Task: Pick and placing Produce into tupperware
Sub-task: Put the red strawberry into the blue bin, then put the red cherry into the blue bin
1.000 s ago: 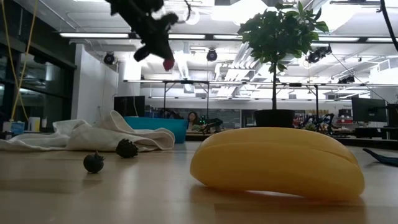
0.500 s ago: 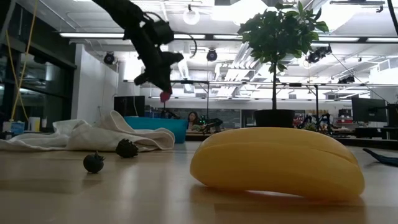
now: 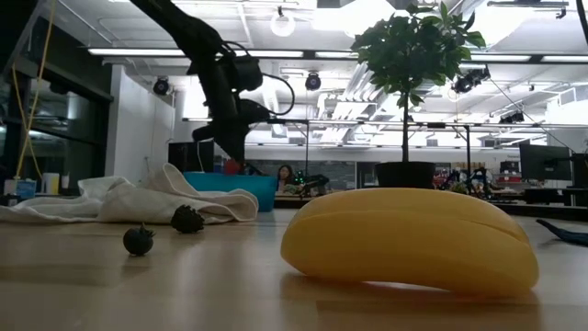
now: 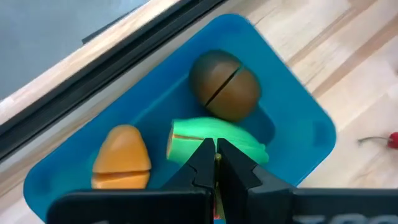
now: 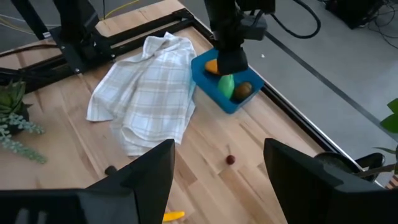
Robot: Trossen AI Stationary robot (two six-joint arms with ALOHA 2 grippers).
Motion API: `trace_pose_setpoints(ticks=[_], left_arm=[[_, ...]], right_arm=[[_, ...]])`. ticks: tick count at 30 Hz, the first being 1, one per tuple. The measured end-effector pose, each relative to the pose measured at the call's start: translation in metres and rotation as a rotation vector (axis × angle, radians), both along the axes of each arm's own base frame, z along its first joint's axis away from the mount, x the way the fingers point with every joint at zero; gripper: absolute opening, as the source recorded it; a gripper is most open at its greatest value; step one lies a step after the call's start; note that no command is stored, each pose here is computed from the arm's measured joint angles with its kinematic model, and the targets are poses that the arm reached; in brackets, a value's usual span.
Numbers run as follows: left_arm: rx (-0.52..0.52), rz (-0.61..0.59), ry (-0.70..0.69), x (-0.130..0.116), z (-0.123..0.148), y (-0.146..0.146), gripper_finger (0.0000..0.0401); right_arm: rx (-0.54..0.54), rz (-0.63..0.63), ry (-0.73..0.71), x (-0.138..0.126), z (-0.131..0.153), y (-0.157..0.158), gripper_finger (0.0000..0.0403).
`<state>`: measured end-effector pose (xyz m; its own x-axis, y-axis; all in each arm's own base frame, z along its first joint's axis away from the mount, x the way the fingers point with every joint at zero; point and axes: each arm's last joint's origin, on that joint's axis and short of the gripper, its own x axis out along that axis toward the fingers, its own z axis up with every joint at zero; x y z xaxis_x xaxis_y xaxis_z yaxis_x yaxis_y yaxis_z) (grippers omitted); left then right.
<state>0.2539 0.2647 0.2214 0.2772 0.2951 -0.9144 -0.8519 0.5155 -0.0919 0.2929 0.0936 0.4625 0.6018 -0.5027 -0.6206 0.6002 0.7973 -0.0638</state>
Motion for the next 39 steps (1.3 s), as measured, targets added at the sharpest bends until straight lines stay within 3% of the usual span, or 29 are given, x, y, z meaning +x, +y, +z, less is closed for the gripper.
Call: trace_pose_setpoints(ticks=[8, 20, 31, 39], left_arm=[[0.012, 0.003, 0.037, -0.002, -0.001, 0.000, 0.0008], [0.020, -0.021, 0.050, -0.002, -0.001, 0.000, 0.0073], [-0.046, -0.267, -0.079, 0.003, 0.003, -0.005, 0.0064], [0.024, -0.438, -0.296, 0.007, 0.031, -0.009, 0.0061]], right_arm=[[-0.009, 0.010, 0.007, 0.000, 0.000, 0.000, 0.0239], [-0.016, 0.017, 0.014, 0.000, 0.000, 0.000, 0.0239], [-0.020, 0.021, 0.017, 0.000, 0.000, 0.000, 0.0239], [-0.024, 0.026, 0.021, 0.000, 0.000, 0.000, 0.0239]])
